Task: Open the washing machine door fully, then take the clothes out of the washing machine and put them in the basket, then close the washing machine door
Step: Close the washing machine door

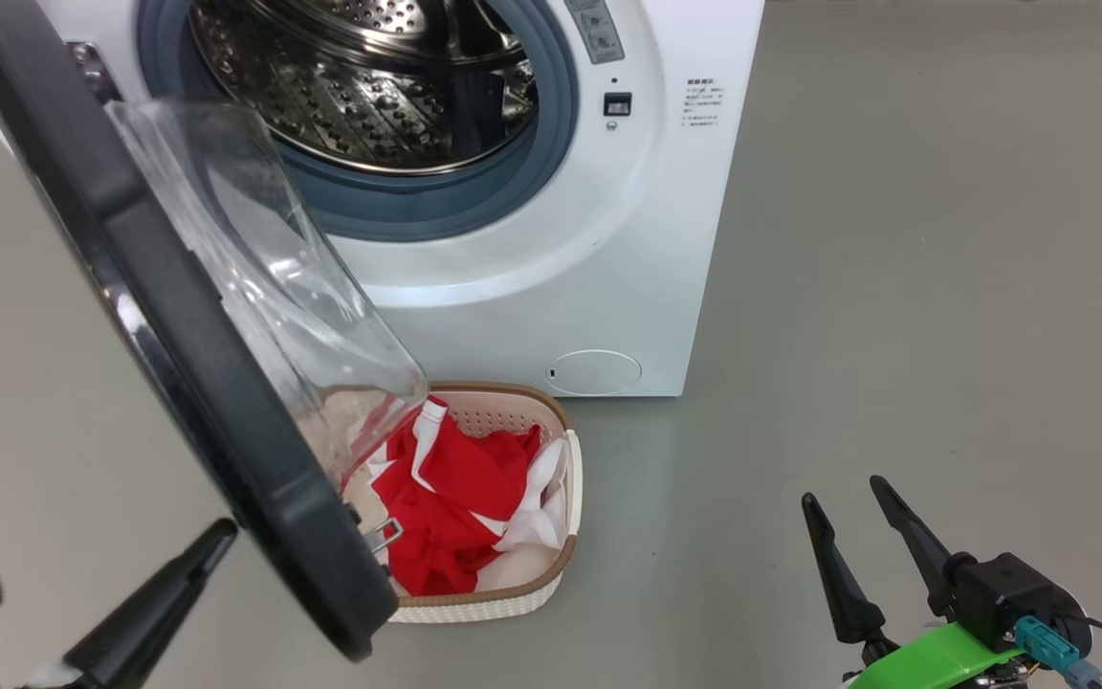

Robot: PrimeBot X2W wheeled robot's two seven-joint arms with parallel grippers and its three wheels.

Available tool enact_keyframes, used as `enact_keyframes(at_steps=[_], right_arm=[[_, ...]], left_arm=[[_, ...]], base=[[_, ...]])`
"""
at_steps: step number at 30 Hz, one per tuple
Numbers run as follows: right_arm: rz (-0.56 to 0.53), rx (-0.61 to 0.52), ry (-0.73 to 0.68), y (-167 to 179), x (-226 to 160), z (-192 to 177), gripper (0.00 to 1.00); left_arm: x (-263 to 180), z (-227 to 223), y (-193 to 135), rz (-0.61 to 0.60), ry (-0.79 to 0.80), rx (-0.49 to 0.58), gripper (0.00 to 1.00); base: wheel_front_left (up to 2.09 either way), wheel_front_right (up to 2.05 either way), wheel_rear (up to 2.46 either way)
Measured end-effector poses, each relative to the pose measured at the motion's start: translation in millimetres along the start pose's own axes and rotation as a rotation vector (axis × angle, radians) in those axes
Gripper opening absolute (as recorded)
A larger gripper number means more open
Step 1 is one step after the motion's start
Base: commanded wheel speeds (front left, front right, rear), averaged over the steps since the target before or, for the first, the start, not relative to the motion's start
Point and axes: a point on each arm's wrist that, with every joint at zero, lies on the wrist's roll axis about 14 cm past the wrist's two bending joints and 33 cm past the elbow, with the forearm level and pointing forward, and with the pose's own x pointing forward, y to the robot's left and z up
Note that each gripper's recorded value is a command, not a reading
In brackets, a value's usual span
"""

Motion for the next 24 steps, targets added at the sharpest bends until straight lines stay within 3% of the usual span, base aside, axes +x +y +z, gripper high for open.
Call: enact_keyframes(at_steps=[4, 7, 8, 9, 10, 18, 21, 24], right_arm=[[0.006, 0.007, 0.003, 1.9, 1.2, -1.1, 1.0], [0.012, 0.009, 0.004, 4.0, 2.3, -1.5, 1.0], [0.014, 0.009, 0.004, 4.5, 2.3, -1.7, 1.0], [0.015, 0.009, 0.004, 5.0, 2.2, -1.7, 1.0], [0.015, 0.008, 0.003, 5.2, 2.2, -1.4, 1.0], [0.015, 0.006, -0.011, 5.0, 1.8, 2.2, 1.0], [0.011, 0.003, -0.025, 3.4, 3.9, 6.9, 1.0], [0.003, 0.002, -0.032, 1.0, 3.6, 9.3, 1.0]], left_arm=[[-11.1, 12.7, -4.0, -0.013, -0.098, 0.02, 0.0], [-17.6, 22.5, -4.9, -0.008, -0.177, 0.05, 0.49], [-19.3, 26.4, -5.7, -0.005, -0.207, 0.072, 0.73], [-21.3, 31.1, -6.6, 0.003, -0.242, 0.097, 0.89], [-24.6, 38.3, -5.2, 0.024, -0.293, 0.138, 0.97], [-31.4, 58.5, -11.5, 0.133, -0.52, 0.451, 1.0], [-33.5, 64.9, -16.1, 0.213, -0.573, 0.674, 1.0], [-32.2, 64.4, -18.6, 0.276, -0.611, 0.827, 1.0]], base=[[0.0, 0.0, 0.0], [0.0, 0.0, 0.0], [0.0, 0.0, 0.0], [0.0, 0.0, 0.0], [0.0, 0.0, 0.0], [0.0, 0.0, 0.0], [0.0, 0.0, 0.0], [0.0, 0.0, 0.0]])
